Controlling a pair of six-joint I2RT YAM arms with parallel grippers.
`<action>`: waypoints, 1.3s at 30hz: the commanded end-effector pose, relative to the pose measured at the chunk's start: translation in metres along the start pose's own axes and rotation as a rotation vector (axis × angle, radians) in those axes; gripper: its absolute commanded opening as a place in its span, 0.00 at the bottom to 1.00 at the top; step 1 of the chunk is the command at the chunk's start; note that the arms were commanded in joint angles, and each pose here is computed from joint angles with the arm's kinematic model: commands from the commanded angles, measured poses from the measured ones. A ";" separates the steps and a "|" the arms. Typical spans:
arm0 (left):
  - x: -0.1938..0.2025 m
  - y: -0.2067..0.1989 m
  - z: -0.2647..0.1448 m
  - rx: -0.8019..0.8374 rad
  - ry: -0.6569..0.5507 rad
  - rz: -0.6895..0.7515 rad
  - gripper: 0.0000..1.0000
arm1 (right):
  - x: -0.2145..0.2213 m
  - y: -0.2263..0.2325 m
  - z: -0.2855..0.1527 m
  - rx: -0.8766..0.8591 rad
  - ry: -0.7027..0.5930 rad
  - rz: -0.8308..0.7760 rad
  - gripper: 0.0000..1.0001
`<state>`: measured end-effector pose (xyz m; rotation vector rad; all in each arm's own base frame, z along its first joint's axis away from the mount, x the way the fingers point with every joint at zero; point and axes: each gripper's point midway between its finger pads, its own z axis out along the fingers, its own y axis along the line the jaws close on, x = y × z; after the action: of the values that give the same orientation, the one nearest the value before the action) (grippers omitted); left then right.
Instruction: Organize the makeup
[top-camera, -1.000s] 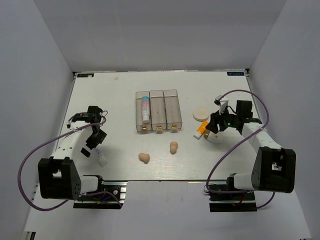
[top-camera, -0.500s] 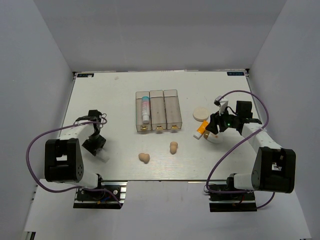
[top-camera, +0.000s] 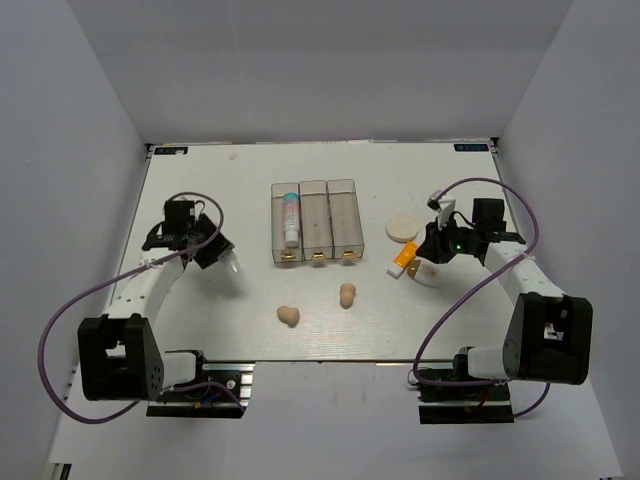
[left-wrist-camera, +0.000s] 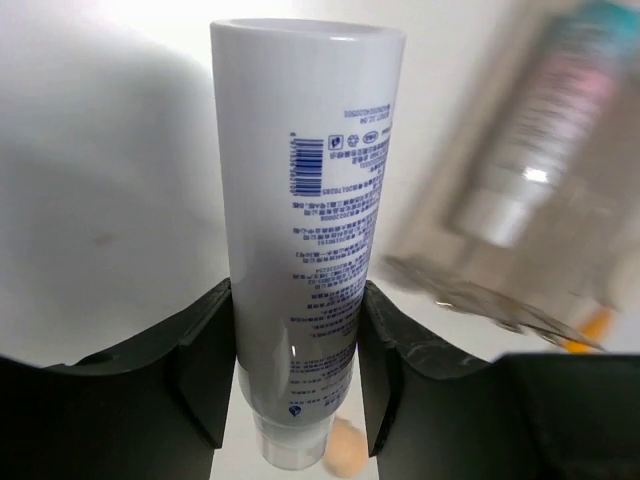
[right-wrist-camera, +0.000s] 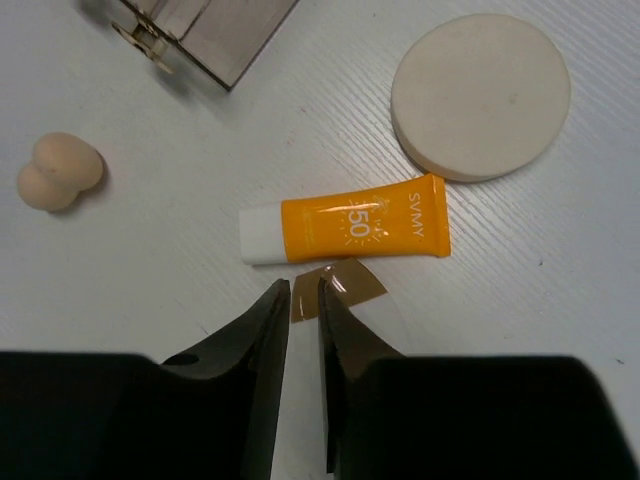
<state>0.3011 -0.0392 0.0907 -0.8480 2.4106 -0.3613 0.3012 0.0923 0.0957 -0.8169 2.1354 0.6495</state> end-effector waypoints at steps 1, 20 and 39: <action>-0.025 -0.092 -0.019 0.384 -0.017 0.137 0.14 | -0.019 0.002 -0.002 -0.041 -0.029 -0.020 0.20; -0.018 -0.221 0.045 0.454 0.072 0.410 0.37 | -0.039 -0.010 -0.007 -0.008 -0.013 0.007 0.40; -0.024 -0.240 0.020 0.465 0.012 0.432 0.67 | -0.050 -0.045 0.000 0.110 0.002 0.062 0.65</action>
<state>0.4455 -0.2026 0.1402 -0.1546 2.4067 -0.6824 0.3359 0.0851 0.1146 -0.7567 2.1997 0.6226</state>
